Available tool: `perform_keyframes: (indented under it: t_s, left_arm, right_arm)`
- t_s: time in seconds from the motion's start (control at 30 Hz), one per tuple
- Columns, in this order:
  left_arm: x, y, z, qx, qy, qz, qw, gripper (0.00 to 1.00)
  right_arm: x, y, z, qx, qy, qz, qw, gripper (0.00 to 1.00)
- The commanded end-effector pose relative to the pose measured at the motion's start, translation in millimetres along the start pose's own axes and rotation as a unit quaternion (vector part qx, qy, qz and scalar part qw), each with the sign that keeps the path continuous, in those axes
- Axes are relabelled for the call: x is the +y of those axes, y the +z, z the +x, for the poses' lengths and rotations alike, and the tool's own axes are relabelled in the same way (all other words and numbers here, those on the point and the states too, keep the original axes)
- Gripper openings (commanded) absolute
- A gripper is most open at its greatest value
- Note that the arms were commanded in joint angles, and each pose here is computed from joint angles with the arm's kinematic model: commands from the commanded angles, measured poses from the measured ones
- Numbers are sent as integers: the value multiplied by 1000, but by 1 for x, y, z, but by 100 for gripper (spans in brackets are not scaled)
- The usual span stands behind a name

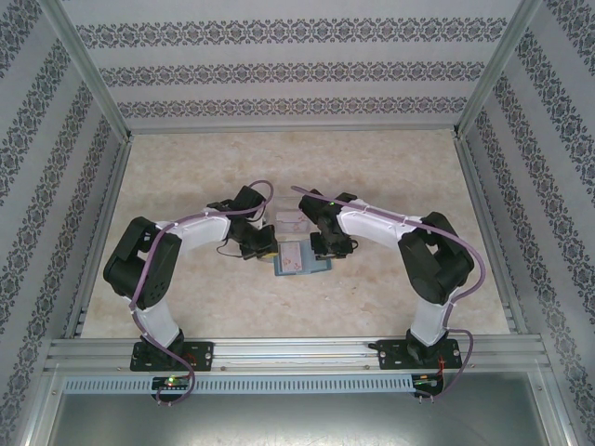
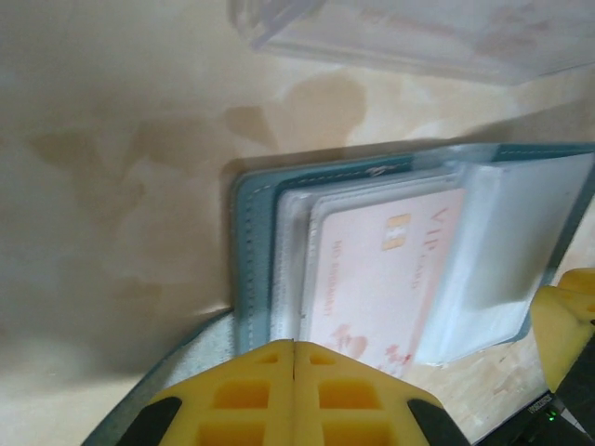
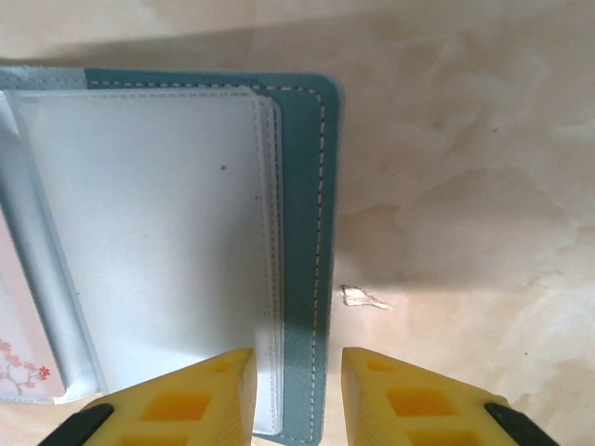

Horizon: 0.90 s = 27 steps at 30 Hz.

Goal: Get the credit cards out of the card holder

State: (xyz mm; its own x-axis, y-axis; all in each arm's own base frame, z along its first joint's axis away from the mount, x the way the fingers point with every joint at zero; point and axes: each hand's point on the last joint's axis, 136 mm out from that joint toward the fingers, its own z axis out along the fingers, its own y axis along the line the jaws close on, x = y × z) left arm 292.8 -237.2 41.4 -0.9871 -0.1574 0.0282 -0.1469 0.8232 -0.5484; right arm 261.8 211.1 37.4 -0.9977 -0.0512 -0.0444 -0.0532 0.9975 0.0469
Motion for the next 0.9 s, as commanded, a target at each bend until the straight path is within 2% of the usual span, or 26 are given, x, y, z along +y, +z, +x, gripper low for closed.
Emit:
perform_keyframes:
  t_s: [0.0, 0.37, 0.67, 0.87]
  left_arm:
    - [-16, -12, 0, -6, 23, 2, 1000, 1]
    - [-40, 3, 7, 6, 41, 12, 999, 0]
    - [-27, 19, 22, 22, 31, -1, 999, 0]
    - [-18, 25, 26, 30, 28, -9, 999, 0]
  right_arm:
    - [-2, -10, 1, -5, -2, -12, 1000, 30]
    - [25, -22, -7, -16, 6, -90, 996, 30]
    - [69, -17, -12, 1, 27, -222, 975, 27]
    - [82, -6, -15, 19, 36, -264, 964, 24]
